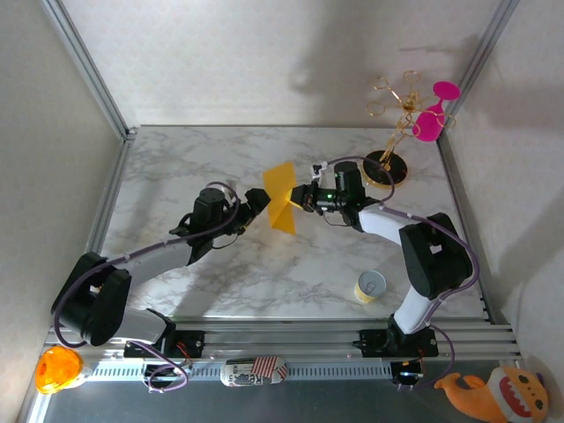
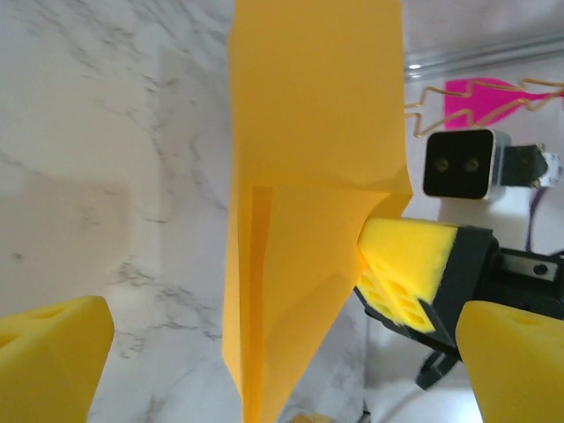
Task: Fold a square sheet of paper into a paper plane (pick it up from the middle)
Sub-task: Pick up the paper from the center of the table, then turn over the paper at the center of the table.
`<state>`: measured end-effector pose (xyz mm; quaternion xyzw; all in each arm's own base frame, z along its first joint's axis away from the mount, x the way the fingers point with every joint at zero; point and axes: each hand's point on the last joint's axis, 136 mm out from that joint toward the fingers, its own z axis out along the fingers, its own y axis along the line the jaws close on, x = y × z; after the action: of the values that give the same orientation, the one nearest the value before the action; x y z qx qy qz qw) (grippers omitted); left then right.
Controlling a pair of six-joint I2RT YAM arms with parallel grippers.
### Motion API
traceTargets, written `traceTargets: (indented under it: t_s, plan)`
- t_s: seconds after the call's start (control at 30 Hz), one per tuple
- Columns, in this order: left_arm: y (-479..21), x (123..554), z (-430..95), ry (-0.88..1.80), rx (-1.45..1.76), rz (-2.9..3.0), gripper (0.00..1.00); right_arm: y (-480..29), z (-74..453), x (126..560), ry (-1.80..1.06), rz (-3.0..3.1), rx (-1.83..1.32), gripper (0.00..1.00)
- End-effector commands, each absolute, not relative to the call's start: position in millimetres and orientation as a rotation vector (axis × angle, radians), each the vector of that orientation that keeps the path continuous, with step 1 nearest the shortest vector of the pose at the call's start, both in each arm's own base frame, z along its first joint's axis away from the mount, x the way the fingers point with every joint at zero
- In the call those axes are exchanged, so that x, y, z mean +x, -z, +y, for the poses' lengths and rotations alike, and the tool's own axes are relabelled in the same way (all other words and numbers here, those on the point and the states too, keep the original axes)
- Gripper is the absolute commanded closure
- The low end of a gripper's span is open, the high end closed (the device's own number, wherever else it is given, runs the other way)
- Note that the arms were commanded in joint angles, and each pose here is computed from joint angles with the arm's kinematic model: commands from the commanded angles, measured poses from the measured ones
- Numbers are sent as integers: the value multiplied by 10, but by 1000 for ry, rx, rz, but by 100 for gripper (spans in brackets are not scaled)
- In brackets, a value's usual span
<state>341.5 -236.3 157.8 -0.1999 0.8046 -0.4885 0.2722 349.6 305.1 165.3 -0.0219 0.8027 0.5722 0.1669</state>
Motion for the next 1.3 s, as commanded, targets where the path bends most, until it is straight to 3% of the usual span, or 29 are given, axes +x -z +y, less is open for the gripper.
traceTargets:
  t_s: [0.0,0.13,0.27,0.87,1.03,1.27]
  plan:
    - [-1863,3387,-2504,1485,-472,2063,0,-1906,3080,3364,-1758,2212,-133,97]
    - [-1836,3379,-2593,1535,-463,2069,1,-1970,3081,3344,-1799,2190,-132,96]
    - [-1889,3387,-2665,1601,-444,2044,8,-1994,3092,3300,-1860,2181,-131,95]
    - [-1808,3440,-2641,1547,-460,2067,73,-1955,3011,3316,-1833,2202,-107,90]
    - [-1667,3484,-2622,1467,-476,2138,89,-1892,2923,3376,-1728,2240,-78,73]
    - [-1425,3559,-2396,1114,-428,2290,95,-1752,2407,3683,-1200,2294,-5,40]
